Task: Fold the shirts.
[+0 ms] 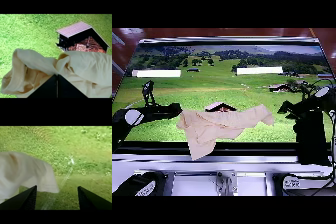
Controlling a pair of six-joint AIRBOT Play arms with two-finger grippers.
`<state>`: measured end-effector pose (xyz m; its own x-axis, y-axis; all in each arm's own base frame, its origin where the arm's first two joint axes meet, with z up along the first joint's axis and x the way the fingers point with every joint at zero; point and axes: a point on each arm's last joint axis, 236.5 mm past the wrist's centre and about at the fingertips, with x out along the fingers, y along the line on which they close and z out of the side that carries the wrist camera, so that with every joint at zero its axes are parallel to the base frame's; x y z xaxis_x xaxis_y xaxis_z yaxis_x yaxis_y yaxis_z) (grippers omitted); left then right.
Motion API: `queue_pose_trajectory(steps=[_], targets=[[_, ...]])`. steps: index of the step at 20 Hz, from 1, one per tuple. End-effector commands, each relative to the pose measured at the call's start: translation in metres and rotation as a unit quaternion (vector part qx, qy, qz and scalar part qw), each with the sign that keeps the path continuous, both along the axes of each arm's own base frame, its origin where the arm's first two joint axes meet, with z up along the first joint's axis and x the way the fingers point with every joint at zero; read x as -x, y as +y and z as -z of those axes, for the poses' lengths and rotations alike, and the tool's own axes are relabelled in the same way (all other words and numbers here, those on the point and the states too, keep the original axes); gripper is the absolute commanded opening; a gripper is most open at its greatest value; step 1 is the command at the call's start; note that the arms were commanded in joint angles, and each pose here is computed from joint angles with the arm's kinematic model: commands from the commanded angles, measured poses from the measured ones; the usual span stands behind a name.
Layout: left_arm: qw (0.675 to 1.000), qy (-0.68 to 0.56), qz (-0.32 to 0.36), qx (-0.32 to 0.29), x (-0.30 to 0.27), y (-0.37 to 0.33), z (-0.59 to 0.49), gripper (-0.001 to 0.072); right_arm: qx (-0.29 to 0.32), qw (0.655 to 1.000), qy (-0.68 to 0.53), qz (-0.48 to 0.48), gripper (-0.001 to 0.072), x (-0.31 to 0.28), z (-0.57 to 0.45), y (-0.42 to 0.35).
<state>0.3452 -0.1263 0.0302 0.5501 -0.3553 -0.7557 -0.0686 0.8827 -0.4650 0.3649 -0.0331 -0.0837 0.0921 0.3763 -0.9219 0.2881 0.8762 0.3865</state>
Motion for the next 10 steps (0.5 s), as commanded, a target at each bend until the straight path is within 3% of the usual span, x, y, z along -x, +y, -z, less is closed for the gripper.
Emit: queue_pose_trajectory(steps=[1,8,10], targets=[[1.000,0.000,-0.001,0.001,-0.001,0.000,0.000,0.0037,-0.076,0.996,0.042,-0.003,0.0633,0.014,0.017,0.026],[1.000,0.000,-0.001,0.001,-0.001,0.000,0.000,0.0037,-0.079,0.994,0.063,-0.032,0.0619,0.007,0.052,0.073],[1.000,-0.002,-0.001,0.001,-0.002,0.000,-0.002,0.0037,-0.078,0.994,0.058,-0.044,0.0094,0.005,0.047,0.081]])
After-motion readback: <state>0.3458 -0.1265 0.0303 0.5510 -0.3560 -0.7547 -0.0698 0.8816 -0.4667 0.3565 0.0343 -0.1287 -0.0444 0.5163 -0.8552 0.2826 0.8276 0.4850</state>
